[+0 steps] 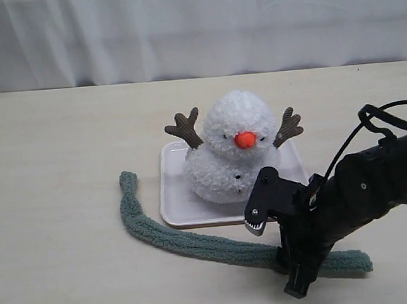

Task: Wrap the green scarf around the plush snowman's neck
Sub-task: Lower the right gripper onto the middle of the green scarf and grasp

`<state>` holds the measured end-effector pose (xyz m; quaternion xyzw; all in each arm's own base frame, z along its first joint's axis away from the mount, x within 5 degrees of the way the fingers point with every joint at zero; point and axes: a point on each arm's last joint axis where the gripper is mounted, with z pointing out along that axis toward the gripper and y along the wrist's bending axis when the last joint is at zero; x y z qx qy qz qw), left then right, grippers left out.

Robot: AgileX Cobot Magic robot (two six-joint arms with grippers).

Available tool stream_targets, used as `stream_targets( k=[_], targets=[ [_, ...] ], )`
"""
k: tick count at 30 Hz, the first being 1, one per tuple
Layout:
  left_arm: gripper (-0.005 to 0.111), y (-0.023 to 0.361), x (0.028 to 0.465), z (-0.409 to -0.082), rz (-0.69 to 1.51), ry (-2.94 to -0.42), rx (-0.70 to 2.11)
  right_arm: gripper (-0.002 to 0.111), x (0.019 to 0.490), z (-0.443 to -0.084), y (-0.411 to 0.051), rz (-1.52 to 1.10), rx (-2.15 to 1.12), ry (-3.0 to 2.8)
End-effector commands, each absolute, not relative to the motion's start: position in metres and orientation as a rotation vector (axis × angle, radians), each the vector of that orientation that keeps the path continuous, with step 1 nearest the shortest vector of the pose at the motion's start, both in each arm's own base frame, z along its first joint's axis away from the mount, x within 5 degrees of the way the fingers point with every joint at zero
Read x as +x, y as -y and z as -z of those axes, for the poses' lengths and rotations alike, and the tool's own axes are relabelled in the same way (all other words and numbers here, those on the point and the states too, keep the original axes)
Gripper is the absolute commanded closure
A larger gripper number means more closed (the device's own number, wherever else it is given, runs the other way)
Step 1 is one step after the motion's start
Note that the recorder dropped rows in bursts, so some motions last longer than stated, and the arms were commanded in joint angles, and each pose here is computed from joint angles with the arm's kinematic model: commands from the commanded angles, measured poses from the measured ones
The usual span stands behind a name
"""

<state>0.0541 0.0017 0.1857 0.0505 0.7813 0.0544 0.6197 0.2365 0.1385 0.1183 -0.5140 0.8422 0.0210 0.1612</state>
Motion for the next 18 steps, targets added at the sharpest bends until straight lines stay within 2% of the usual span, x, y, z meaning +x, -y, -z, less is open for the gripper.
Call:
stream_targets(
  k=[1,4,10,14,18],
  targets=[
    [0.107,-0.001,0.054,-0.185,-0.118,-1.790,0.119,0.045,0.240,-0.113,-0.140,-0.037,-1.481,-2.369],
    [0.107,-0.001,0.054,-0.185,-0.118,-1.790,0.119,0.057,0.238,-0.109,-0.139,-0.042,-1.496,-2.394],
    [0.107,-0.001,0.054,-0.185,-0.118,-1.790,0.119,0.102,0.237,-0.108,-0.139,-0.044,-1.512,-2.399],
    [0.107,-0.001,0.054,-0.185,-0.118,-1.790,0.119,0.104,0.235,-0.114,-0.139,-0.039,-1.586,-2.347],
    [0.107,-0.001,0.054,-0.185,-0.118,-1.790,0.119,0.104,0.225,-0.136,-0.153,-0.033,-1.685,-2.185]
  ],
)
